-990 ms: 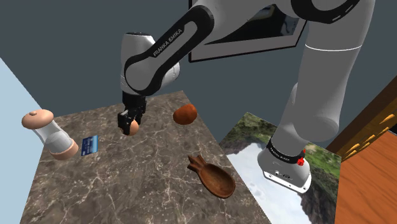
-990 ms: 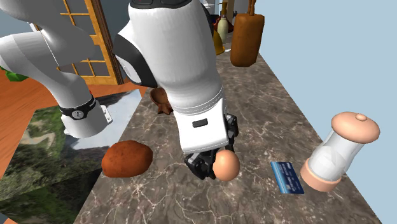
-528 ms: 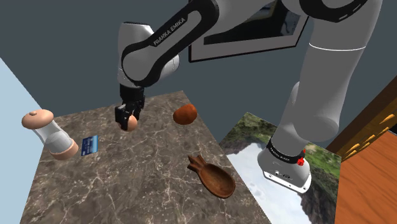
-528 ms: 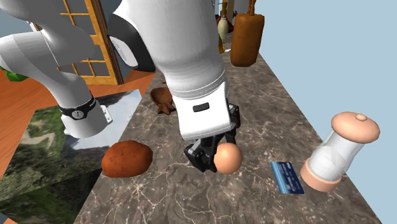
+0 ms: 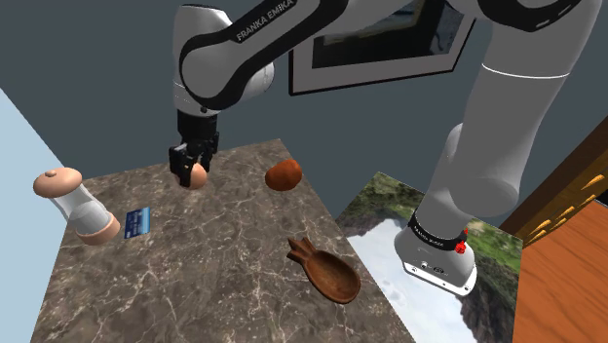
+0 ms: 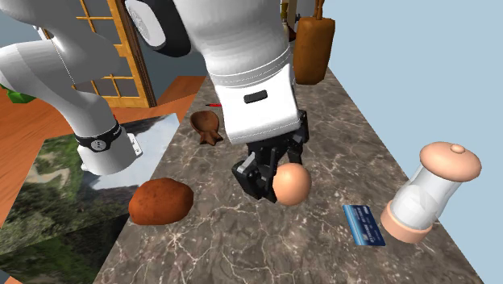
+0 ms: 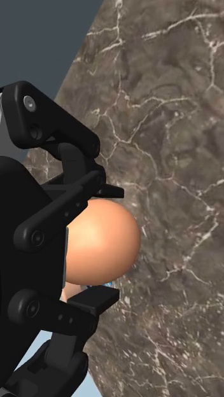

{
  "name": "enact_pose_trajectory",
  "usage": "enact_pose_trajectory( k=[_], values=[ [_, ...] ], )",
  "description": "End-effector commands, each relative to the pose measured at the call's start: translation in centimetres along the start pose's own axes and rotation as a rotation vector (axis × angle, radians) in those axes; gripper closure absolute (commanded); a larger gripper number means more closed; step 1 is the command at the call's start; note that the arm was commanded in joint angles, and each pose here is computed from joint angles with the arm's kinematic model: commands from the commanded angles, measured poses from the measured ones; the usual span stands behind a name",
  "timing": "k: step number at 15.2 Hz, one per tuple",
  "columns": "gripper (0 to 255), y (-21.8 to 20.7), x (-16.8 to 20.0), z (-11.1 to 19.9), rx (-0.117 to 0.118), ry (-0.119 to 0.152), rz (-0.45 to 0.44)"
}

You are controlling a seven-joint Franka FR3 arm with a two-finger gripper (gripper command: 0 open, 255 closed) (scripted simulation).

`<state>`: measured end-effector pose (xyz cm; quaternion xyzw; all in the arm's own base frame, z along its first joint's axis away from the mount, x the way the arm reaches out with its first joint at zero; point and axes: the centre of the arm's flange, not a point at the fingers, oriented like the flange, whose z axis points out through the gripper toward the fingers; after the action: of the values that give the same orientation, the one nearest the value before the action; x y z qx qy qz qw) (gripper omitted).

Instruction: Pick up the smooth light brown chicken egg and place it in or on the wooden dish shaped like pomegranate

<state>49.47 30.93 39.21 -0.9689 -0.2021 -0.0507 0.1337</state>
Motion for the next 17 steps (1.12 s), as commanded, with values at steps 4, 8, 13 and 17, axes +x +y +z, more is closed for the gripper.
enact_pose_trajectory(
  k=[4, 8, 13, 17],
  values=[
    [255, -0.5, 0.3, -2.5, 0.0, 0.0, 0.0],
    [255, -1.4, -2.1, -3.4, 0.0, 0.0, 0.0],
    [255, -3.1, -8.5, -4.1, 0.0, 0.0, 0.0],
    [255, -4.4, -13.6, -4.6, 0.0, 0.0, 0.0]
  ],
)
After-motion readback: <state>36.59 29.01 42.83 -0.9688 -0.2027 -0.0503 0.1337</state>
